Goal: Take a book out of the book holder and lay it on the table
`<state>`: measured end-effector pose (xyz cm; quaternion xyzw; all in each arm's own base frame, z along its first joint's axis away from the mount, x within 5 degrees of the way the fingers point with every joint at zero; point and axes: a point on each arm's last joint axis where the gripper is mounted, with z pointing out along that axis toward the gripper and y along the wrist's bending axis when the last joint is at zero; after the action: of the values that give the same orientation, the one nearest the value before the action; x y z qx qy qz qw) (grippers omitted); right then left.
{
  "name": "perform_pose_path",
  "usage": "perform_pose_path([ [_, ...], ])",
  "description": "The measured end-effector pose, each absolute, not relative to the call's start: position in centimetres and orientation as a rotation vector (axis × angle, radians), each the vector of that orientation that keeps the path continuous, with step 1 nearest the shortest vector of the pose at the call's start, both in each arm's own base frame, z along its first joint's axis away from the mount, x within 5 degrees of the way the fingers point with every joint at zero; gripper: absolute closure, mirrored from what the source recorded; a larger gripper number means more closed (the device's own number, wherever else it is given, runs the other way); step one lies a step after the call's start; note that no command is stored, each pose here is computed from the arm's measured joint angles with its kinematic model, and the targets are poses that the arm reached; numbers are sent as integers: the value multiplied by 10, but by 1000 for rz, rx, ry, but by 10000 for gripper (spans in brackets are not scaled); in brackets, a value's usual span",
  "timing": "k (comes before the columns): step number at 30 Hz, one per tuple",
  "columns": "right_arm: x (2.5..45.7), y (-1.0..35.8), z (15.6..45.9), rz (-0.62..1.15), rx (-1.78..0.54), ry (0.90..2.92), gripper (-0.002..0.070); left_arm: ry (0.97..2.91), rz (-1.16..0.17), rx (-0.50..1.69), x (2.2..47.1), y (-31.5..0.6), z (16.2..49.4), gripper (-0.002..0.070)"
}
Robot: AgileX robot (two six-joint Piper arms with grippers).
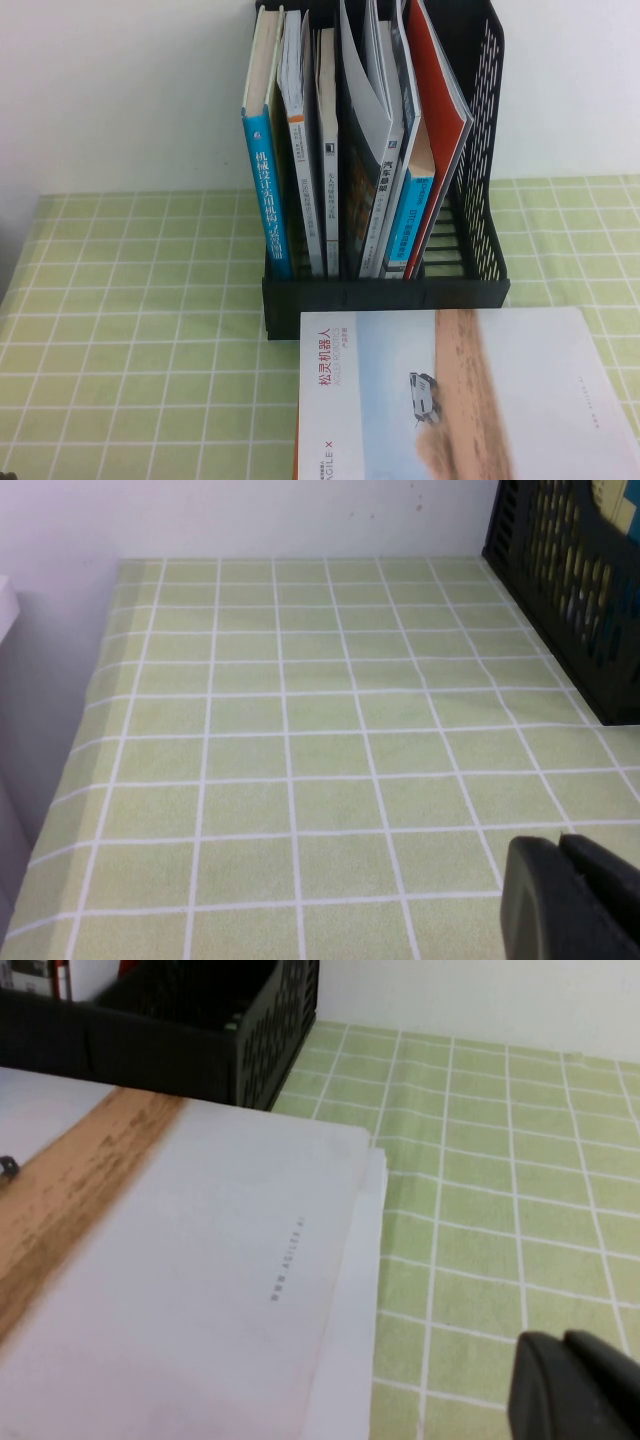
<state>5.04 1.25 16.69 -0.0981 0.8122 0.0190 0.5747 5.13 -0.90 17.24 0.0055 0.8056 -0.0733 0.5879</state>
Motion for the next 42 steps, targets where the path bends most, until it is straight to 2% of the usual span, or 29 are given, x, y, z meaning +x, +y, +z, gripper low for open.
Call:
perform_pose_path([
  [11,51,13,169,66,-203,1878,678,1854,-179,5,52,-9,174,677],
  [18,55,11,184,139,-59,1721,678,1735,-265,-77,54,-10,185,677],
  [26,56,-1,208,93,97,1452,678,1437,-371,-257,55,-2,211,677],
  [35,47,-20,233,219,419,1103,678,1219,-415,-377,52,7,227,678],
  [39,44,-22,241,203,404,1018,678,988,-481,-474,44,17,242,677],
  [42,39,-17,259,157,306,968,678,800,-505,-503,35,23,253,677],
])
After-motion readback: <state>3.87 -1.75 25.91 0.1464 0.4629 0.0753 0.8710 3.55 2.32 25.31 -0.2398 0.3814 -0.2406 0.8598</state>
